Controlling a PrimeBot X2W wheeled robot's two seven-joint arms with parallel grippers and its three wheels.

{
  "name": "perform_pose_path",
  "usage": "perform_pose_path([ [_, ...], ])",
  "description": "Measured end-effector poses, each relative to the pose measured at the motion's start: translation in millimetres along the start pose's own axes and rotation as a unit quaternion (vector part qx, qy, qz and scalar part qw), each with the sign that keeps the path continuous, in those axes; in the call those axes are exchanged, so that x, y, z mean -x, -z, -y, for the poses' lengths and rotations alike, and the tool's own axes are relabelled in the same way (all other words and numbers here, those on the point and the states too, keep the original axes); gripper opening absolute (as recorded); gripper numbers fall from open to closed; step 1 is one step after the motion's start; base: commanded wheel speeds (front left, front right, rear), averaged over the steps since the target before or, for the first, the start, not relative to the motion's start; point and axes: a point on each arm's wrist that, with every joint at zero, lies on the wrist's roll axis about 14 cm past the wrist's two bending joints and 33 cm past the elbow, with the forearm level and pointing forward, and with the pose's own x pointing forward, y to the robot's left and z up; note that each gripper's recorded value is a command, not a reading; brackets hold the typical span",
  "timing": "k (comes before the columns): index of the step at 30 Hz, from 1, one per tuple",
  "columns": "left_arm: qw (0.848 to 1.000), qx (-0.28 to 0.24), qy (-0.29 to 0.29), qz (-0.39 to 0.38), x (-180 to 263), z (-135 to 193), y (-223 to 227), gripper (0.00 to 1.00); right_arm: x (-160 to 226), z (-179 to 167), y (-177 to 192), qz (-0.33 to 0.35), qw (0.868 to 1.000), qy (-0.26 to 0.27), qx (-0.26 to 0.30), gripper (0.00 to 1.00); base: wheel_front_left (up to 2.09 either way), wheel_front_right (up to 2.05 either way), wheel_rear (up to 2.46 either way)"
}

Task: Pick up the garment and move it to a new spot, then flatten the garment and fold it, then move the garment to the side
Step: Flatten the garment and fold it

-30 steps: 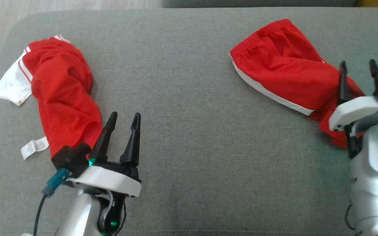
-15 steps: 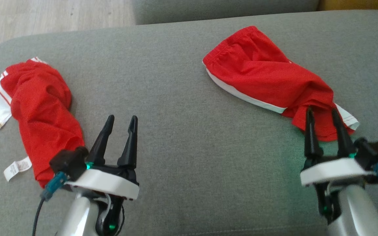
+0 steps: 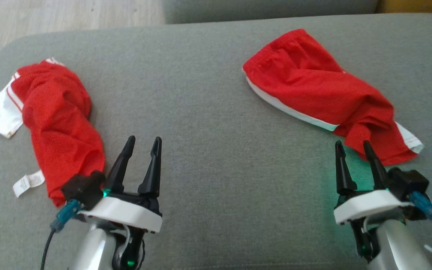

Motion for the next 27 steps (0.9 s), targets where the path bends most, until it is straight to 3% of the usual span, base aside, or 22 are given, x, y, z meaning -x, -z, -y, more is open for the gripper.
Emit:
perform_pose_path([
  [12,0.999,-0.002,-0.043,-0.015,4.2,-30.0,9.6,1.00,-67.5,-5.1,32.3,-0.076,0.997,0.002,-0.032,1.00,0.00,0.00,0.00],
  [25,0.999,-0.002,-0.051,-0.019,2.6,-36.4,11.9,1.00,-78.1,2.8,54.0,-0.110,0.993,0.018,-0.026,1.00,0.00,0.00,0.00],
  [26,0.999,-0.001,-0.050,-0.019,1.8,-35.5,12.1,1.00,-78.3,2.3,54.1,-0.112,0.993,0.016,-0.024,0.93,0.00,0.00,0.00],
  [27,0.999,-0.001,-0.048,-0.019,1.2,-34.5,12.3,1.00,-78.3,1.5,54.3,-0.114,0.993,0.013,-0.021,0.34,0.00,0.00,0.00],
])
